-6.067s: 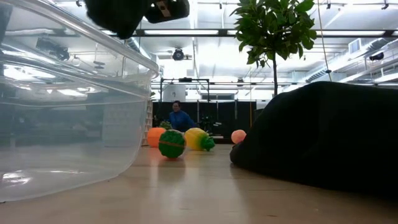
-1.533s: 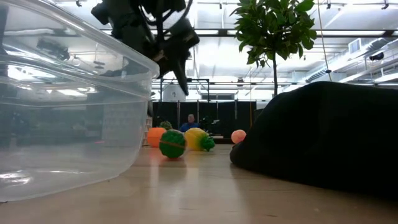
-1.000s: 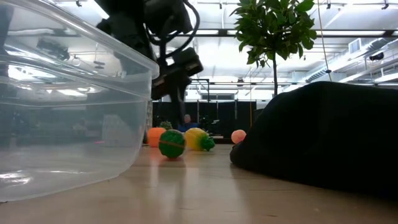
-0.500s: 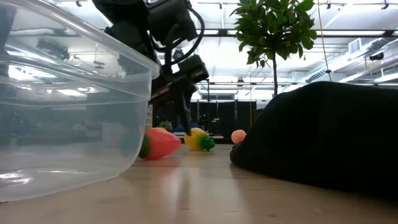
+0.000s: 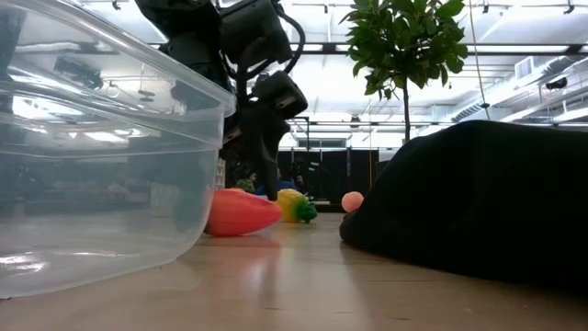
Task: Pick and placing Produce into tupperware
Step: Put the carrot into the transparent bin
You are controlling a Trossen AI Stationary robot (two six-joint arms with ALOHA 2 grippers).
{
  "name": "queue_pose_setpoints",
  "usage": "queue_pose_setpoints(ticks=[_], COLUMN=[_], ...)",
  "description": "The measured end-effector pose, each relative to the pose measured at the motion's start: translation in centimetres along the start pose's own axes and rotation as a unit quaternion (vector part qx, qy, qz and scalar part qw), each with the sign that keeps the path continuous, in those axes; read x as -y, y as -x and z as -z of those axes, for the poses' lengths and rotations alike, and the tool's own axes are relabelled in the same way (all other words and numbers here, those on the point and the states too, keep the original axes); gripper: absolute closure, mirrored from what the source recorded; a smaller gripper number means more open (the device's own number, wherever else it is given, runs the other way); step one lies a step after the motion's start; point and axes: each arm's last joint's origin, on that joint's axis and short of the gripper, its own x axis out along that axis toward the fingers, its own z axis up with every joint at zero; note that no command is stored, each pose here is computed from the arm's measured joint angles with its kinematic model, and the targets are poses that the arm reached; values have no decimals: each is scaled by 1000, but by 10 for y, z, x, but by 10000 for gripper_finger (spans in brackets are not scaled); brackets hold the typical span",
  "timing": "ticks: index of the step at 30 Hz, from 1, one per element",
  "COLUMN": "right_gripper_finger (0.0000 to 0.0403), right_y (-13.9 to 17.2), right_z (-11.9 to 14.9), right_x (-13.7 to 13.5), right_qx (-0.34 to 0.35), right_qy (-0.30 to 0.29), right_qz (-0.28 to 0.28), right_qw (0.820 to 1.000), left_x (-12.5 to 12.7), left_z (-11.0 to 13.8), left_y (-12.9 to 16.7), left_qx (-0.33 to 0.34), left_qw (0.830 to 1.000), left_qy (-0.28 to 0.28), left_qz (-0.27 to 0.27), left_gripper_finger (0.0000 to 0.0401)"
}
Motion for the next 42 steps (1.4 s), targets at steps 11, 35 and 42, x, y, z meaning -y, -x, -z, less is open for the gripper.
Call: queue_pose_setpoints(ticks=[11, 35, 42], right_gripper_finger=[380, 380, 380], right_y=[0, 0, 0], right_z=[0, 0, 0], right_x=[0, 0, 0], right_qx=[0, 0, 0], right_qy=[0, 1, 1], right_qz=[0, 0, 0], right_qw=[1000, 1000, 1000], left_x=[-1, -5, -4], left_z=[4, 6, 6], left_y=[-2, -3, -4], left_qx=[-39, -43, -43], left_qw=[995, 993, 993], left_qy=[-91, -104, -105], left_qz=[5, -19, -9], left_gripper_finger=[103, 200, 232])
